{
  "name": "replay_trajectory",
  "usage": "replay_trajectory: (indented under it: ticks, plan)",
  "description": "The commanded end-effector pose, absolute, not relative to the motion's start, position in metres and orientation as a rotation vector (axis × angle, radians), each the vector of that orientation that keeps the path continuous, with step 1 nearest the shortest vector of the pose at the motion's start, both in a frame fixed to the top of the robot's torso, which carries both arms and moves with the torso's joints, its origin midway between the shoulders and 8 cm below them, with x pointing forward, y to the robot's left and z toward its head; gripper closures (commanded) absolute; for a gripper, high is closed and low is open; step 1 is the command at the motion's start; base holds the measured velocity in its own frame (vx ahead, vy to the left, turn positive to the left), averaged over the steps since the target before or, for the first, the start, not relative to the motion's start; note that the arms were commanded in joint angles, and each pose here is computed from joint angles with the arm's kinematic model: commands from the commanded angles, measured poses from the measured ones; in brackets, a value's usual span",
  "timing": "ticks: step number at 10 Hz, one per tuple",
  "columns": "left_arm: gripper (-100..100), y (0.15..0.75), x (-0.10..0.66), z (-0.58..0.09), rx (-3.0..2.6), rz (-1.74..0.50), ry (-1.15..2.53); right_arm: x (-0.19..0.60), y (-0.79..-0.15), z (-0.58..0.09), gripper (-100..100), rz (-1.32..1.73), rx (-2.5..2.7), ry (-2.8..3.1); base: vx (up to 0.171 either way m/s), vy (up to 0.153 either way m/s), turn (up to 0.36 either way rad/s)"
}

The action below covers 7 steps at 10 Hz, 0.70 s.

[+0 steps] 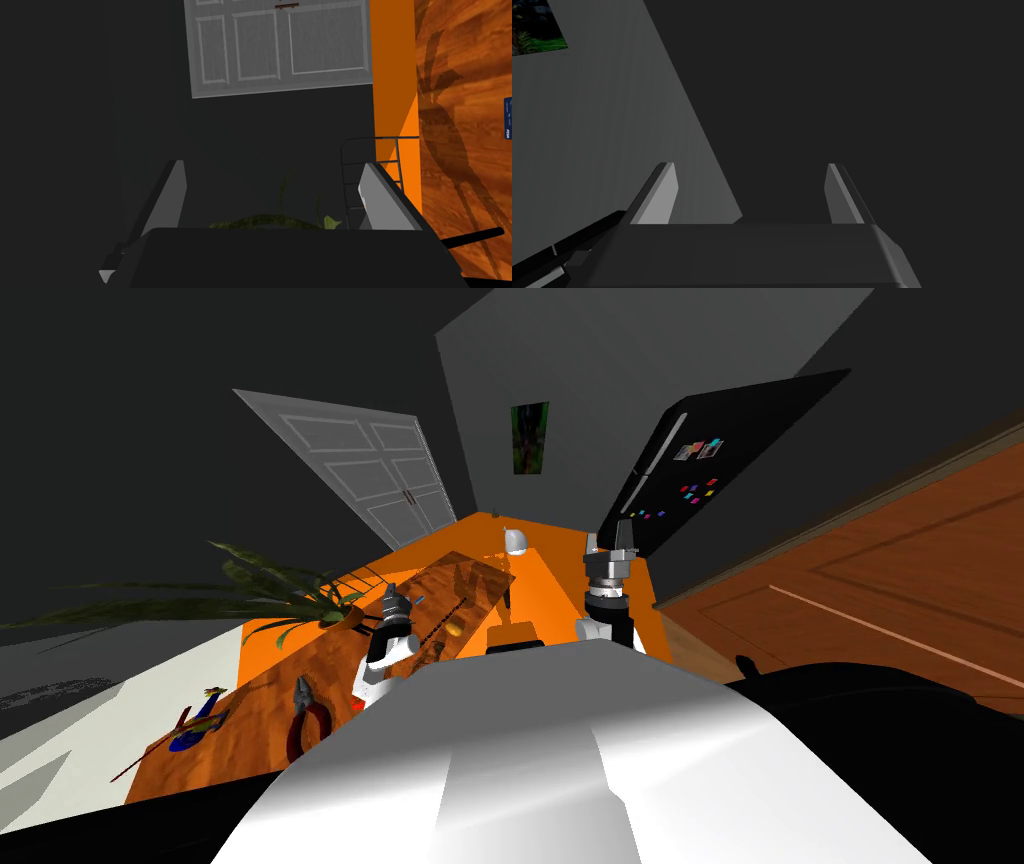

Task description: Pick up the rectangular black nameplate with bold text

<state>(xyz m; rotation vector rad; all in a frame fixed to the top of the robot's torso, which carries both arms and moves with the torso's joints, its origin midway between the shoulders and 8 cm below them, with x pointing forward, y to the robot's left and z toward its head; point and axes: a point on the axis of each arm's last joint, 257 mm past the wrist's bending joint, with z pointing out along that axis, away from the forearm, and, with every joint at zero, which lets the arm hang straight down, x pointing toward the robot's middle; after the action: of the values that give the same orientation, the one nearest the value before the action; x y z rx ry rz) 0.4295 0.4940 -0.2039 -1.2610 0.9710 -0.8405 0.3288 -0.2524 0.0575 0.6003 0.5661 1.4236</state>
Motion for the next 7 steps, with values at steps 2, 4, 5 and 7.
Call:
replay_trajectory:
  ticks: [2, 4, 5, 7]
  plan:
    - [-100, 0.515, 0.427, -0.234, -1.354, -0.803, 0.982, 0.329, -0.252, 0.058, 0, 1.424, 0.6, 0.566, -0.008, 0.012, -0.083]
    - [-100, 0.531, 0.421, -0.257, -1.435, -0.775, 0.985, 0.329, -0.252, 0.058, 0, 1.424, 0.6, 0.566, -0.017, 0.026, -0.194]
    - [-100, 0.535, 0.417, -0.272, -1.462, -0.758, 0.994, 0.329, -0.252, 0.058, 0, 1.424, 0.6, 0.566, -0.017, 0.031, -0.104]
    - [-100, 0.551, 0.407, -0.301, -1.556, -0.723, 0.995, 0.329, -0.252, 0.058, 0, 1.424, 0.6, 0.566, -0.019, 0.029, -0.181]
